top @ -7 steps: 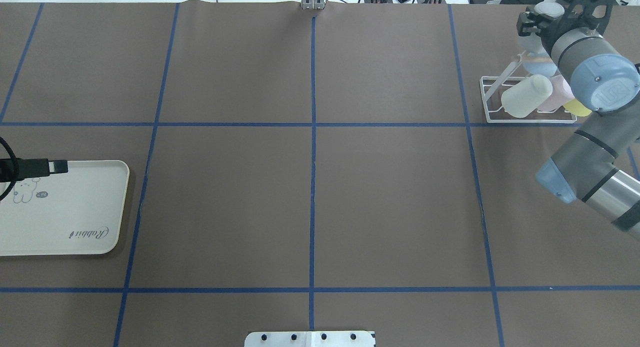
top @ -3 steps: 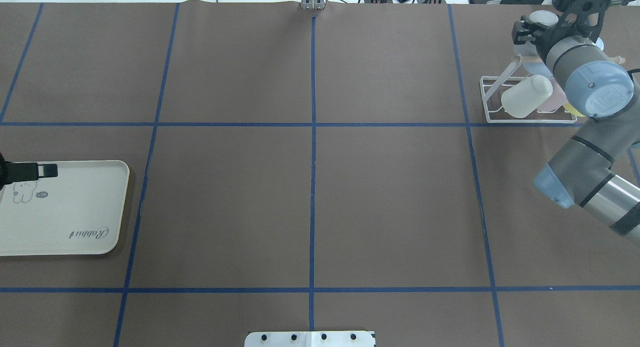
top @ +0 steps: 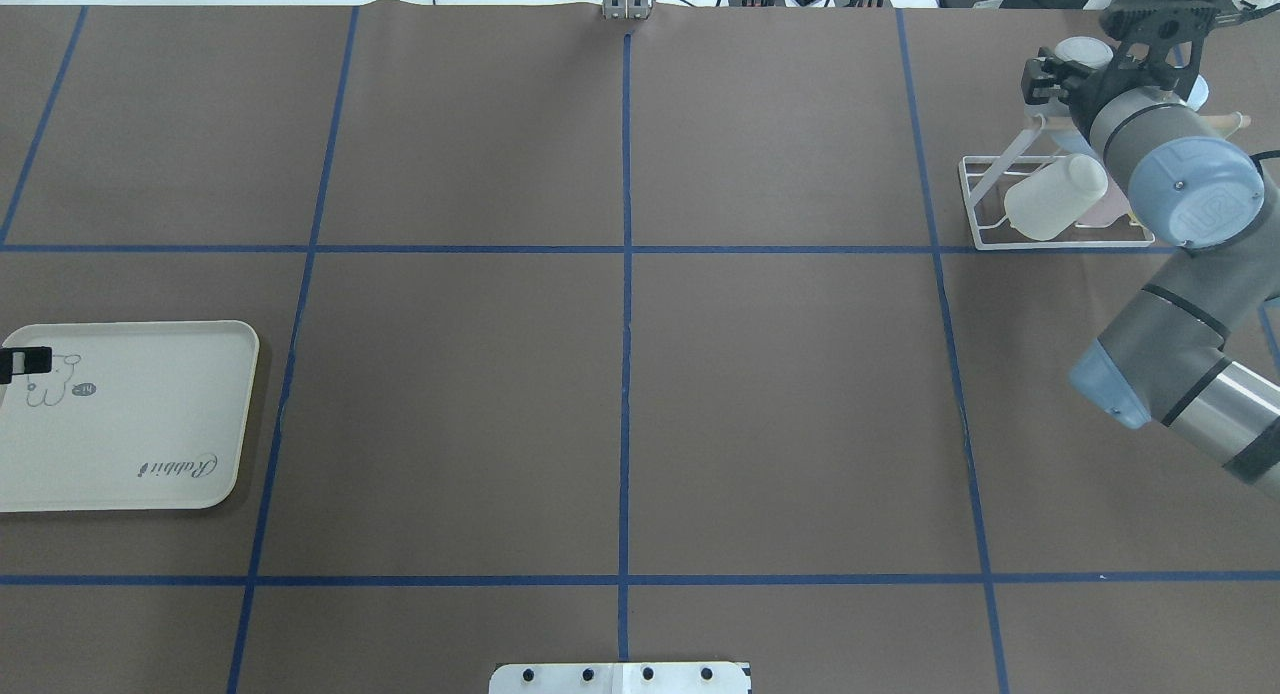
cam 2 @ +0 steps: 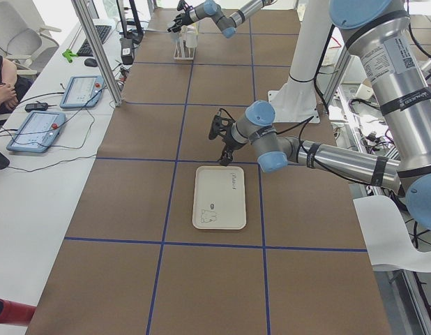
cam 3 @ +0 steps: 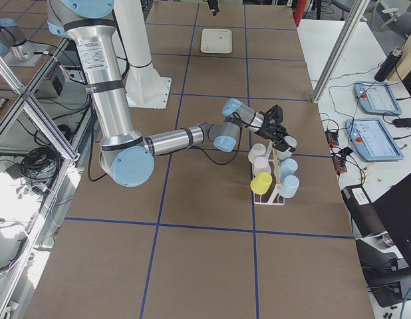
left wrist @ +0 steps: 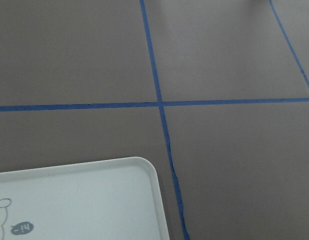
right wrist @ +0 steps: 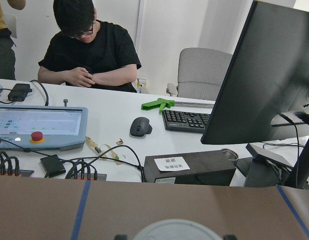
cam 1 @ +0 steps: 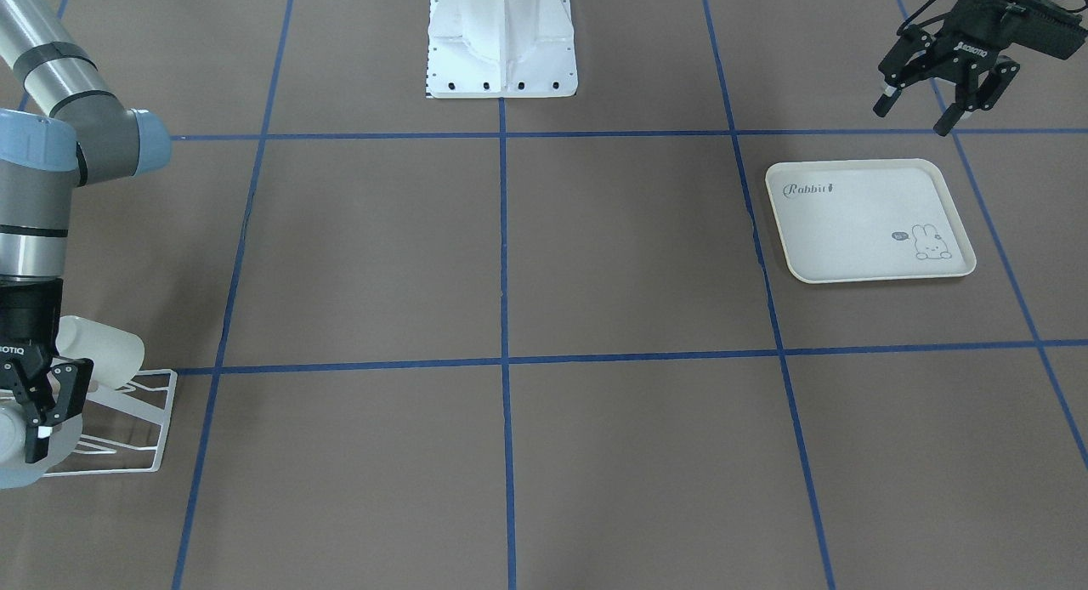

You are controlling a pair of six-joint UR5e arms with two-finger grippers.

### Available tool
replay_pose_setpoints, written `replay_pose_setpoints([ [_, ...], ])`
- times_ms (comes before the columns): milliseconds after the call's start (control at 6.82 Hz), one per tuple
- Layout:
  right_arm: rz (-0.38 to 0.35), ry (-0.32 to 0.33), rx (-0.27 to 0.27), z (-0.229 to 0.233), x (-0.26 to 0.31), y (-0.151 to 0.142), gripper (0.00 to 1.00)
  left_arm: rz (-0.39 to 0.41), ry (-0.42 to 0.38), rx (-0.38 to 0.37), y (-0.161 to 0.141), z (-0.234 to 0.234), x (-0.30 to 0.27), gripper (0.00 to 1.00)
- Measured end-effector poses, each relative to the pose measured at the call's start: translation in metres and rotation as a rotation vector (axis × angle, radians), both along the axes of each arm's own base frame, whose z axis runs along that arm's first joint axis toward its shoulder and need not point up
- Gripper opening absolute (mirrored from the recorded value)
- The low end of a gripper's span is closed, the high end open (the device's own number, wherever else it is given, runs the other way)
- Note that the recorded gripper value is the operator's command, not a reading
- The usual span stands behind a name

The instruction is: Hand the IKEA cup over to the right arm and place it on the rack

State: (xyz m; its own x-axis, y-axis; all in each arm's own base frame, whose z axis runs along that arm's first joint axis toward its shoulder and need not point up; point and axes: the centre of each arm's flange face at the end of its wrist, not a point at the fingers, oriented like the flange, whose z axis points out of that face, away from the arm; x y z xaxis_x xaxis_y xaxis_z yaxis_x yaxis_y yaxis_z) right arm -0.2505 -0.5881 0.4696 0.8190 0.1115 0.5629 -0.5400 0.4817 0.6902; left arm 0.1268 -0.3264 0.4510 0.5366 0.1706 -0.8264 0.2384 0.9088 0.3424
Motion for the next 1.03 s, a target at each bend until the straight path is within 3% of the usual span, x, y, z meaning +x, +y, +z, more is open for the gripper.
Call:
replay_pose_setpoints([
  [293, -0.028, 0.003, -0.008, 0.002, -0.004, 0.002, 1.00, -0.022, -0.012, -0.002, -0.004, 0.007, -0.009, 1.00],
  [586, -0.102, -0.006, -0.022, -0.006, 0.005, -0.007, 1.00, -0.053, -0.018, 0.006, -0.008, 0.008, -0.019, 1.00],
  [1026, -0.269, -0.050, -0.126, -0.033, 0.097, -0.055, 1.00, -0.080, -0.056, 0.046, -0.016, 0.016, -0.041, 1.00],
])
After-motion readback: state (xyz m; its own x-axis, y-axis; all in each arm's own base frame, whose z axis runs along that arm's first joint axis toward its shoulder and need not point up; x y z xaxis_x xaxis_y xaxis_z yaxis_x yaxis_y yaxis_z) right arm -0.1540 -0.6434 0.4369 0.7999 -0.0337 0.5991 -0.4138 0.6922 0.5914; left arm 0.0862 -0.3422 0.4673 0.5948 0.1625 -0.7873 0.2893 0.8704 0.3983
